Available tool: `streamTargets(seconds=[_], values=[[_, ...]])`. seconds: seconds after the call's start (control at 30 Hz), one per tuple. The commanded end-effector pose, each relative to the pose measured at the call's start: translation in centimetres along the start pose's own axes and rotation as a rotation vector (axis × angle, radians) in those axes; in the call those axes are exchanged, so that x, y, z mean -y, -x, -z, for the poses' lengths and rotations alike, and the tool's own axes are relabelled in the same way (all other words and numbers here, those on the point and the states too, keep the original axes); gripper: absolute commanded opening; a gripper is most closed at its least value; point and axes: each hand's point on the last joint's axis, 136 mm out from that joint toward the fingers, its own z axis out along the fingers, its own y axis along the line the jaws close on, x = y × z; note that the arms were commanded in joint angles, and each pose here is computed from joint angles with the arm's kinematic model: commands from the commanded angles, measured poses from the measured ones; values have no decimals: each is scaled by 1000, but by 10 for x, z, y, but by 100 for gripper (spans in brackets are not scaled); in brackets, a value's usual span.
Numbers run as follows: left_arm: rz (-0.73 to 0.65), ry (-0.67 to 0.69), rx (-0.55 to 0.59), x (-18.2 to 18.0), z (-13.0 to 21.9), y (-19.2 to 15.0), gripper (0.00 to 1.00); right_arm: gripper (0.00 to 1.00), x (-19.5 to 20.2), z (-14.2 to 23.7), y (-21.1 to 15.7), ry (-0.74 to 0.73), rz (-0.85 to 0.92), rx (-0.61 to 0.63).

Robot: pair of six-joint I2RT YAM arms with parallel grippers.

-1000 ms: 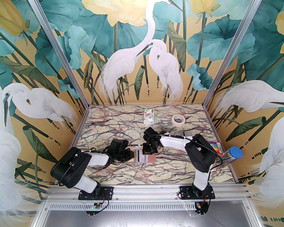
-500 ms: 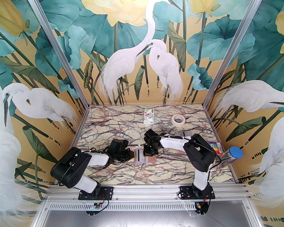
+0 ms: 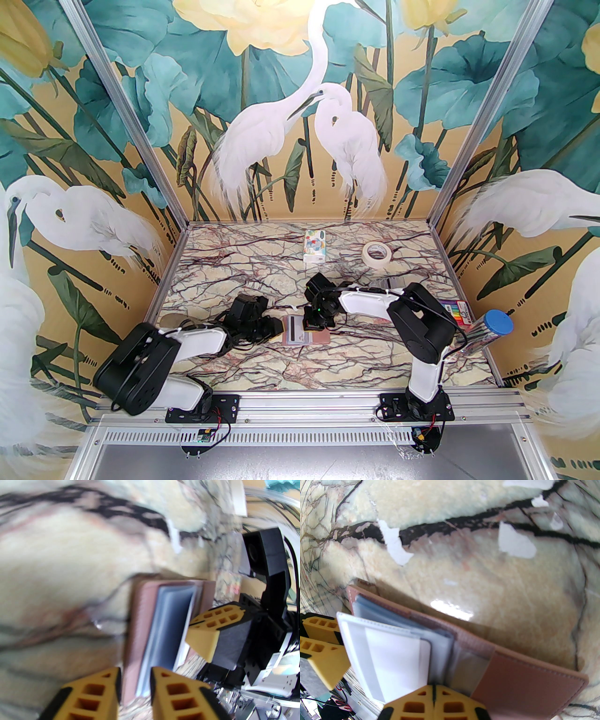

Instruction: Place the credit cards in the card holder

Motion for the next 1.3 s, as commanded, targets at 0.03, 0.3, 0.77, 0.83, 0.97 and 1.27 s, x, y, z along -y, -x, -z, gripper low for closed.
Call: streamTargets(seconds=[0.03, 0.3, 0.77, 0.83, 0.97, 1.27], values=[[5, 54, 46, 3, 15, 7, 36, 0, 23, -22, -15, -58, -29, -50], [-40, -38, 1, 31, 13, 7, 36, 0, 22, -22, -14, -55, -27, -48], [-63, -39, -56, 37, -12, -3, 32, 0, 25, -22, -17, -60, -27, -51], [-66, -39, -59, 39, -14, -3, 31, 0, 25, -22, -17, -59, -29, -53], [-68, -37, -62, 40, -16, -3, 30, 0, 25, -22, -18, -59, -28, -54], [-77, -46, -77, 46, -22, -8, 26, 0, 24, -21, -16, -56, -26, -51]])
